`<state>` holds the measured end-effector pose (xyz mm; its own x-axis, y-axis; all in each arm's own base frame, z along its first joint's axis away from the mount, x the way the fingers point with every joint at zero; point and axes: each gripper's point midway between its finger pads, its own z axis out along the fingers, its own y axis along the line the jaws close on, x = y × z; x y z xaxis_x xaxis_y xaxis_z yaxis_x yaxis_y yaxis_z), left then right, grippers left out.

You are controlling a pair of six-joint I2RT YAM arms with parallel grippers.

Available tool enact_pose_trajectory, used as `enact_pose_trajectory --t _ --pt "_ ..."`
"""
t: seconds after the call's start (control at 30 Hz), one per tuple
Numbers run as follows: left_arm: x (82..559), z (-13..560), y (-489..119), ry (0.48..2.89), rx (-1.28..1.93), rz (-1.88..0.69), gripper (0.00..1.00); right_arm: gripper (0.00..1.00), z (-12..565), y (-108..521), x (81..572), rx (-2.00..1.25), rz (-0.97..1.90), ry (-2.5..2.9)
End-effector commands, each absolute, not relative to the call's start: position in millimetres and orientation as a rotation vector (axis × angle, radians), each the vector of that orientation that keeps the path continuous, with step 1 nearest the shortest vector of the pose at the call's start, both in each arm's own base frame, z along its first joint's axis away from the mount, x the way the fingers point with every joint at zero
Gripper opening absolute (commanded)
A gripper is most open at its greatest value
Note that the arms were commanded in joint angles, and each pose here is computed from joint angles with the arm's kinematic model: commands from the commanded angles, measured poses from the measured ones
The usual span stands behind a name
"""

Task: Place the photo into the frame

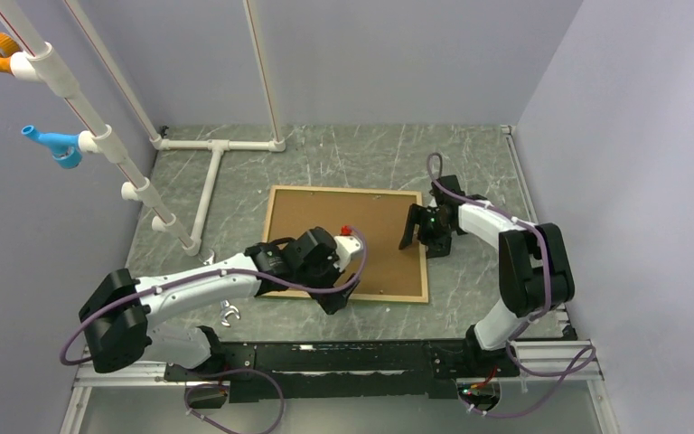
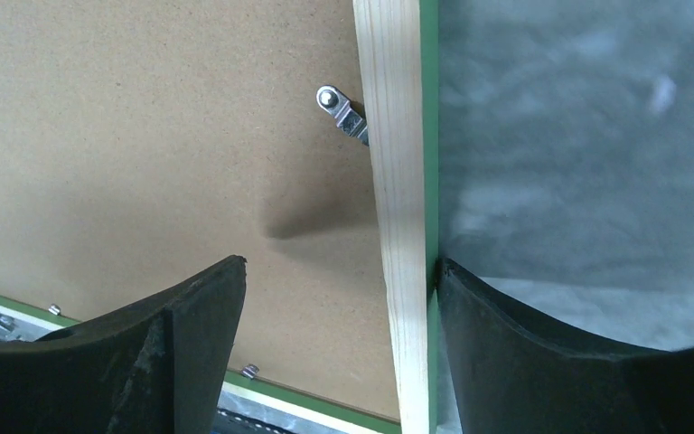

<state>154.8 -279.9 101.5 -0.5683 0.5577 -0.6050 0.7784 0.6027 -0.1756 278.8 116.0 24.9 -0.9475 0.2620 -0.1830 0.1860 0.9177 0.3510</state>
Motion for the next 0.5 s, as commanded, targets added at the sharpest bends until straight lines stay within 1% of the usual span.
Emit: enact_pose_trajectory --t 0.0,0.1,0.3,0.47 --pt "148.0 115.5 -313.1 2.185 1.191 -0.699 0.96 0.79 39.4 155.1 314.8 0.191 0.63 2.768" --pt "146.4 107.8 -320.8 2.185 1.216 -0.687 0.95 0.79 39.5 161.0 316.7 0.176 0.593 2.772" --pt "160.1 83.1 -324.9 2.211 1.214 -0.528 0.91 0.8 52.3 148.2 311.0 0.227 0.525 2.734" --pt "167.2 74.9 -330.6 2.209 1.228 -0.474 0.87 0.8 60.0 142.4 293.3 0.296 0.639 2.71"
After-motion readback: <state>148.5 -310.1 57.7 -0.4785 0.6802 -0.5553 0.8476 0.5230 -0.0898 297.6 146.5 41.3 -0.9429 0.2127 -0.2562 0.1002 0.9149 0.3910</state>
